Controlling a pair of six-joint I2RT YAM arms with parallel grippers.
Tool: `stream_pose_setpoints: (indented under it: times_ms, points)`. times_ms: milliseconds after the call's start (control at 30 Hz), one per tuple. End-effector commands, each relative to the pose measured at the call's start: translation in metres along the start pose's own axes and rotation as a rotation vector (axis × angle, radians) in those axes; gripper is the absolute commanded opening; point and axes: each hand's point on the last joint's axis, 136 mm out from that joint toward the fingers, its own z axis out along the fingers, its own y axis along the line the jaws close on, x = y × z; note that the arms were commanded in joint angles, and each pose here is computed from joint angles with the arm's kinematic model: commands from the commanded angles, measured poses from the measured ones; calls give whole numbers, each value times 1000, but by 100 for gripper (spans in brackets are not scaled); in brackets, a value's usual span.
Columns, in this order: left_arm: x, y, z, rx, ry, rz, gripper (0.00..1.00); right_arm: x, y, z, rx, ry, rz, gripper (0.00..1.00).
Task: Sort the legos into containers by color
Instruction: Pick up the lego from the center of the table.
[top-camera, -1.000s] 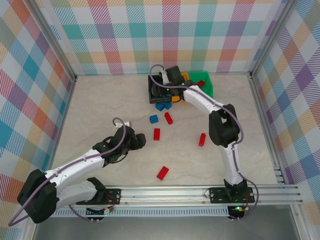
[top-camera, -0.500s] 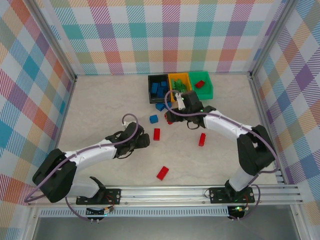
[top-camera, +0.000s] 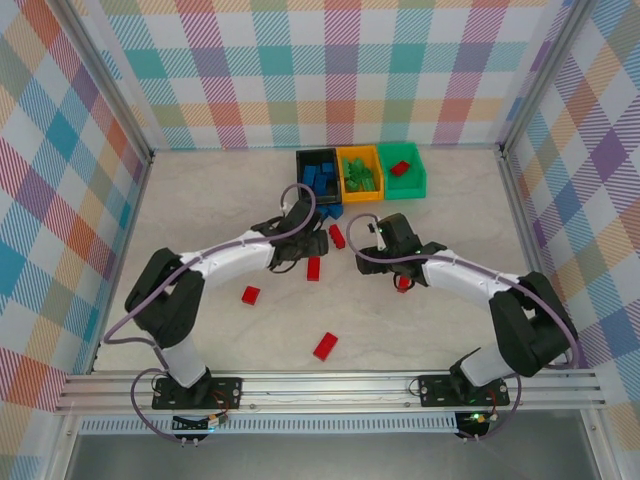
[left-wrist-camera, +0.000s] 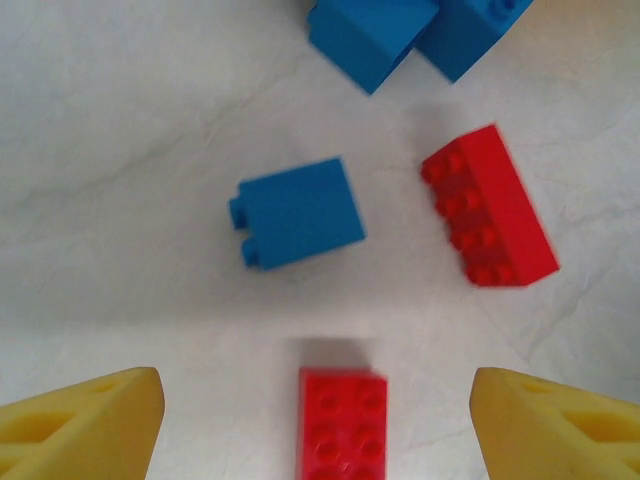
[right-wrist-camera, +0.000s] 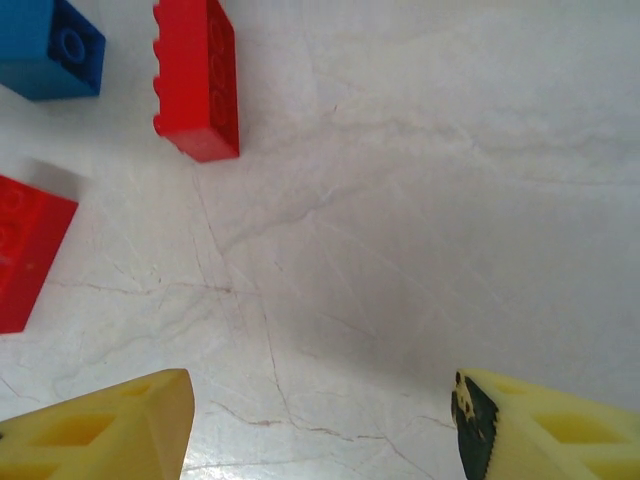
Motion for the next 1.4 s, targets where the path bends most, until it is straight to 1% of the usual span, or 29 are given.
stream_pose_setpoints:
  times_ms: [0, 267, 400, 500, 600, 667, 700, 800, 900, 933, 1100, 1367]
  points:
    - [5, 15, 10, -87, 92, 55, 79, -3, -5, -7, 21, -42, 4, 70]
    - [-11, 17, 43, -23, 204, -30, 78, 6, -7, -11, 22, -47, 15, 70]
    - [-11, 14, 61, 43, 274, -71, 77, 5, -9, -15, 29, -58, 15, 70]
    - [-5, 5, 73, 111, 332, -101, 74, 5, -10, -16, 33, -65, 13, 70]
    - [-1, 3, 80, 133, 350, -116, 73, 5, -11, -17, 39, -67, 11, 70]
    - [1, 2, 82, 136, 360, -118, 67, 6, -12, -17, 40, -67, 11, 70]
    - [2, 2, 83, 141, 360, -117, 61, 6, -12, -17, 40, -67, 12, 70]
    - [0, 0, 80, 156, 352, -117, 46, 7, -12, -17, 40, -70, 13, 70]
    - [-8, -1, 72, 165, 321, -108, 43, 6, -12, -16, 36, -70, 16, 70]
    - [-12, -2, 68, 167, 308, -105, 40, 7, -12, -16, 35, -70, 16, 70]
    - [-34, -10, 51, 197, 241, -102, 40, 6, -11, -17, 34, -73, 13, 70]
    - [-88, -29, 24, 250, 95, -90, 40, 9, -11, -21, 29, -73, 19, 70]
